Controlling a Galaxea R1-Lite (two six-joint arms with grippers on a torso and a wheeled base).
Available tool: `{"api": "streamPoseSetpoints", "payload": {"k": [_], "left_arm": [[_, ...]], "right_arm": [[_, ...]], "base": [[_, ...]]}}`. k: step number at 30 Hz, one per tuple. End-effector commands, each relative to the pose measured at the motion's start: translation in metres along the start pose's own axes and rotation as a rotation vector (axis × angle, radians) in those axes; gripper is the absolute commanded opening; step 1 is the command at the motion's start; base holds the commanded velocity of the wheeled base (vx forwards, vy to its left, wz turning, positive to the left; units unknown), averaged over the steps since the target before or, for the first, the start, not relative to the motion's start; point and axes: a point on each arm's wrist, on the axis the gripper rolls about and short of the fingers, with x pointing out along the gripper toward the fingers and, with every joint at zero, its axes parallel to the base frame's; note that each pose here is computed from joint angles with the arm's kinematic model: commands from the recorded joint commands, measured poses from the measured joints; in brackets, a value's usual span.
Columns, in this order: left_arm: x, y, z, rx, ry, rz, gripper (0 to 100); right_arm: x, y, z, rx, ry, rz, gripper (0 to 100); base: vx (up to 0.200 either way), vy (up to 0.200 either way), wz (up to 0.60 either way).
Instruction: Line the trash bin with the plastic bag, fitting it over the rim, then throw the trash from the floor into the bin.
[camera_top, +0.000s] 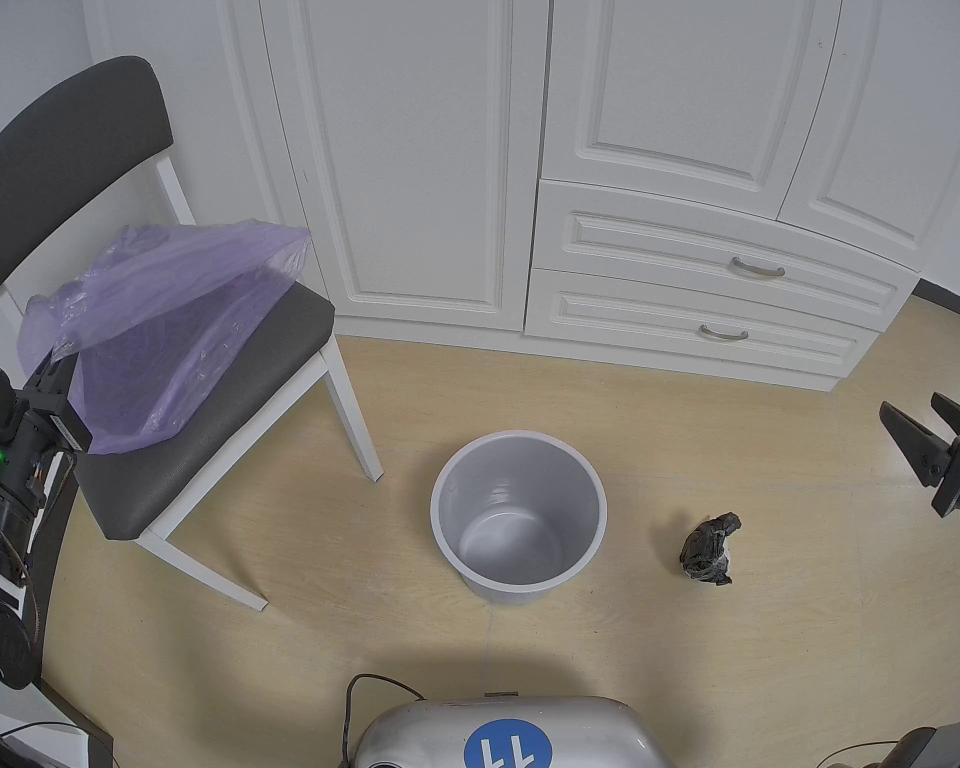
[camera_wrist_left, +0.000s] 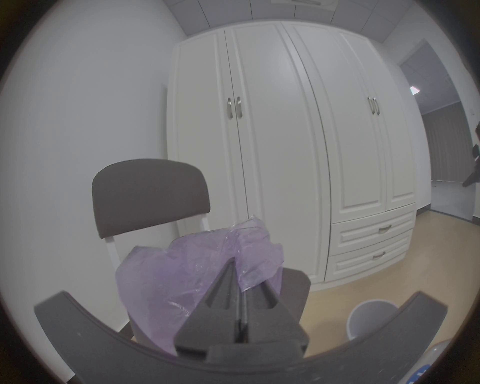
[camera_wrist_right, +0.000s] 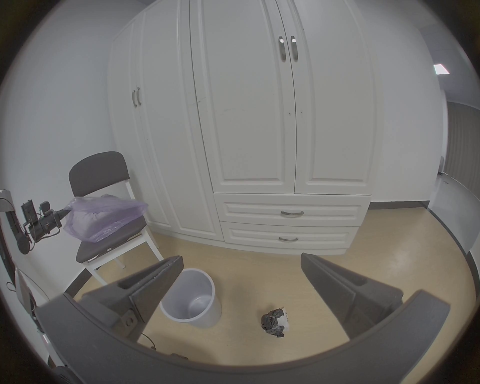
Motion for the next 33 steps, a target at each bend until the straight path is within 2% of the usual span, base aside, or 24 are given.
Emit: {"api": "streamPoseSetpoints", "payload": {"k": [1, 3, 5, 7, 11, 14, 19, 24, 25, 26, 33], "left_arm": [[0.002, -0.011, 0.018, -0.014, -0.085, -0.044, 0], [0.006, -0.015, 0.024, -0.022, -0.111, -0.059, 0], [0.014, -0.025, 0.033, -0.051, -0.125, -0.07, 0], [0.015, -0.032, 0.039, -0.073, -0.094, -0.057, 0], [0.009, -0.049, 0.052, -0.109, -0.004, -0.076, 0], [0.001, -0.065, 0.073, -0.155, 0.043, -0.144, 0], [-0.013, -0.076, 0.097, -0.156, 0.157, -0.247, 0], [-0.025, -0.085, 0.103, -0.174, 0.249, -0.359, 0], [-0.025, -0.085, 0.103, -0.174, 0.249, -0.359, 0], [-0.029, -0.09, 0.104, -0.195, 0.251, -0.398, 0], [-0.049, -0.094, 0.113, -0.3, 0.233, -0.516, 0]], "right_arm": [[0.017, 0.008, 0.009, -0.002, 0.018, 0.036, 100], [0.021, 0.012, 0.014, -0.001, 0.029, 0.055, 100], [0.026, 0.023, 0.016, -0.006, 0.087, 0.12, 100], [0.027, 0.034, 0.017, 0.006, 0.123, 0.19, 100], [0.025, 0.049, 0.023, 0.034, 0.123, 0.276, 100], [0.018, 0.061, 0.02, 0.04, 0.13, 0.33, 100], [0.012, 0.07, 0.02, 0.059, 0.127, 0.317, 100], [0.019, 0.078, 0.012, 0.076, 0.166, 0.326, 100], [0.019, 0.078, 0.012, 0.076, 0.166, 0.326, 100], [0.022, 0.082, 0.008, 0.078, 0.185, 0.334, 100], [0.032, 0.099, -0.013, 0.071, 0.221, 0.367, 100]], "base": [[0.0, 0.0, 0.0], [0.0, 0.0, 0.0], [0.0, 0.0, 0.0], [0.0, 0.0, 0.0], [0.0, 0.0, 0.0], [0.0, 0.0, 0.0], [0.0, 0.0, 0.0], [0.0, 0.0, 0.0], [0.0, 0.0, 0.0], [0.0, 0.0, 0.0], [0.0, 0.0, 0.0]]}}
